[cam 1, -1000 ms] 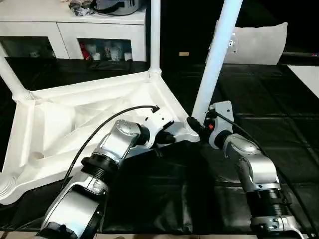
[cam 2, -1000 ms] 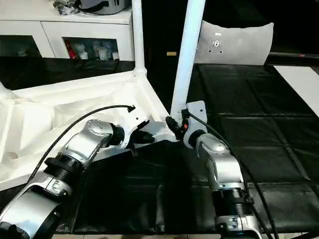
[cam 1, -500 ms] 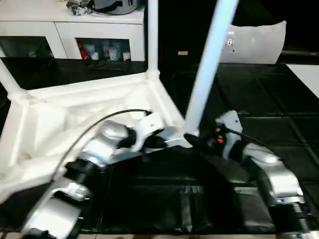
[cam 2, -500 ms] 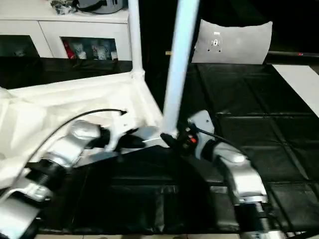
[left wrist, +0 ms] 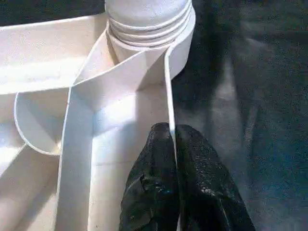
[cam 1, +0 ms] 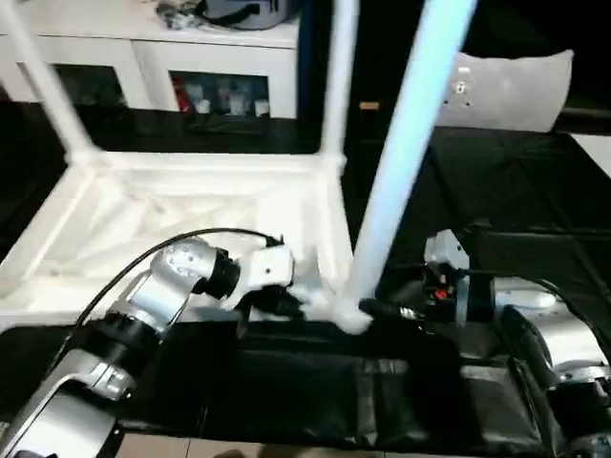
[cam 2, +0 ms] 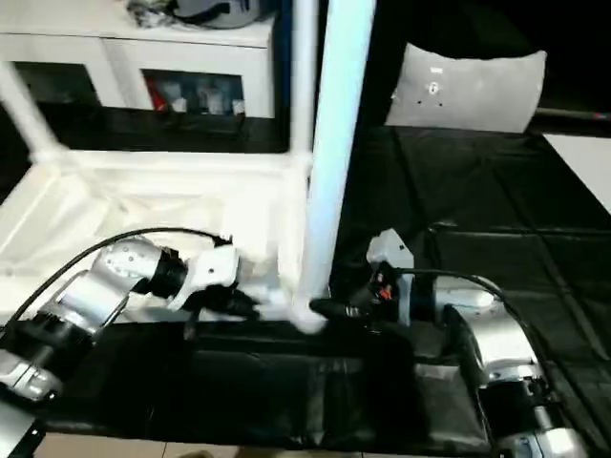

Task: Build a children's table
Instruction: Rotate leg to tighten

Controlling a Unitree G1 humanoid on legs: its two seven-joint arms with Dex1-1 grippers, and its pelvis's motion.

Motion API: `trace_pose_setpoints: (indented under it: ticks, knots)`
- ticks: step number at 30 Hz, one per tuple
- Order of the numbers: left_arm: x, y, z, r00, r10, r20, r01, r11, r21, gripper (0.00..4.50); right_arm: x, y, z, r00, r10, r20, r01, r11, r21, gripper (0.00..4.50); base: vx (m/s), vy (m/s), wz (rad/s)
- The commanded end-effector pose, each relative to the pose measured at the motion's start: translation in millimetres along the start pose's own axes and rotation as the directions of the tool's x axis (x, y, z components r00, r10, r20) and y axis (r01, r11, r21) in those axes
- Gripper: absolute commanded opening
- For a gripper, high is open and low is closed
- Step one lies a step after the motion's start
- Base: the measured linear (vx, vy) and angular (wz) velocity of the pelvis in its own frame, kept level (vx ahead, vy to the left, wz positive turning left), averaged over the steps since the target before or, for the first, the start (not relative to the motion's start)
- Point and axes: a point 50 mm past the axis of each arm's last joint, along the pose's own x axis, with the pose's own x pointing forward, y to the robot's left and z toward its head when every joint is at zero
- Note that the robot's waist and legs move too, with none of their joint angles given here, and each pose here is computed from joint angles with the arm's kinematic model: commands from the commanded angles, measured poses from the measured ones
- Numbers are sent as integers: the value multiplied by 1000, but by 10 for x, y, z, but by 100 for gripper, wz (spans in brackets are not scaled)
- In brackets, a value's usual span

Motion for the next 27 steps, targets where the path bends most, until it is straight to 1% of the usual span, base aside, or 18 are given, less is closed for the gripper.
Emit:
trace_pose_setpoints:
  ticks: [1,2,3,5,8,10,13,17,20,21,22,23,25,27]
  knots:
    - [69,-59,85,996,-85,-6,85,994,71,0,-7,9,28,999,45,0,-45,999,-1,333,0,0,0]
    - [64,-73,82,995,-95,-12,96,992,78,0,-6,16,26,997,72,-5,-72,997,-3,333,0,0,0]
    - [61,-78,78,995,-99,-16,100,992,83,0,1,20,25,996,86,0,-86,996,6,302,0,0,0]
    - [59,-86,74,994,-105,-18,107,990,87,0,7,21,22,995,98,4,-98,995,7,295,0,0,0]
    - [58,-98,73,993,-115,-20,116,989,92,0,11,24,13,993,119,7,-119,993,14,259,0,0,0]
    - [58,-109,74,992,-122,-20,123,988,95,0,11,30,3,990,138,5,-138,990,21,250,0,0,0]
    - [57,-117,72,992,-127,-22,129,987,98,0,6,36,-2,987,161,3,-161,986,32,216,0,0,0]
    - [53,-113,68,992,-127,-25,129,987,99,0,10,41,2,985,172,3,-172,984,38,198,0,0,0]
    - [62,-101,65,993,-112,-31,115,989,94,0,23,61,-1,983,182,8,-183,982,46,197,0,0,0]
    - [66,-63,65,997,-71,-37,73,995,61,0,49,78,6,984,175,27,-176,983,53,197,0,0,0]
    - [69,-47,67,998,-54,-36,56,997,47,0,61,85,10,985,170,37,-172,984,56,197,0,0,0]
    - [89,9,97,1000,2,-13,-2,1000,0,0,126,105,22,990,126,69,-132,987,91,197,0,0,0]
    - [112,43,132,999,37,10,-36,999,-37,0,186,116,18,994,82,68,-89,989,118,197,0,0,0]
    - [140,79,168,997,72,25,-70,995,-77,0,264,134,4,998,39,46,-45,988,145,197,0,0,0]
